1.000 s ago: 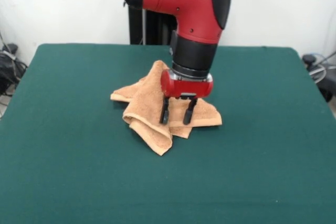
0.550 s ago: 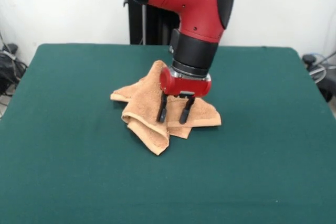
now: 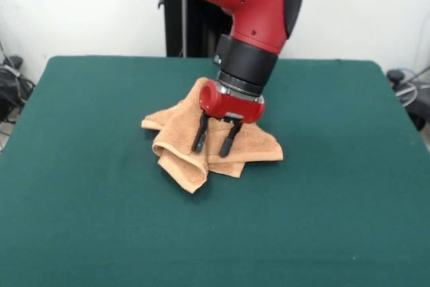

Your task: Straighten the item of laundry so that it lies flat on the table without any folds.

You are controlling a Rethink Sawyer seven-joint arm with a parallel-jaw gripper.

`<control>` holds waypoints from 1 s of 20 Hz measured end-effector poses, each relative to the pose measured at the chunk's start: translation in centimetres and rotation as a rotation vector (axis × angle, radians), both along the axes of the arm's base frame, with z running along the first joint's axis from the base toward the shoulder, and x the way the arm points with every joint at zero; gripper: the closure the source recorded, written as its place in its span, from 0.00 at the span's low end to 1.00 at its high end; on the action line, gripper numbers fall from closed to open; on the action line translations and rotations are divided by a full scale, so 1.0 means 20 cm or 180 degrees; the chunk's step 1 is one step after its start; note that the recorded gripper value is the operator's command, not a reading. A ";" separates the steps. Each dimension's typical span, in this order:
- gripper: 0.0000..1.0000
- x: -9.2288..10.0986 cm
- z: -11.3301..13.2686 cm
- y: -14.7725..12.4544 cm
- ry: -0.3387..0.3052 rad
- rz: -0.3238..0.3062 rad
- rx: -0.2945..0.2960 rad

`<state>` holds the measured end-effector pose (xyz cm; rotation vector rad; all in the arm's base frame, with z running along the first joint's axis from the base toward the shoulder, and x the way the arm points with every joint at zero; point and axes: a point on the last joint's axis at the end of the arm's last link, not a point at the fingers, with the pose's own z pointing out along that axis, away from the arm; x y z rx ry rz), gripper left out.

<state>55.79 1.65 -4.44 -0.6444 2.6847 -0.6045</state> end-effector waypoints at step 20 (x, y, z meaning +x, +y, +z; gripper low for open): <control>0.00 -0.01 0.09 -0.26 -0.0230 -0.0044 -0.0421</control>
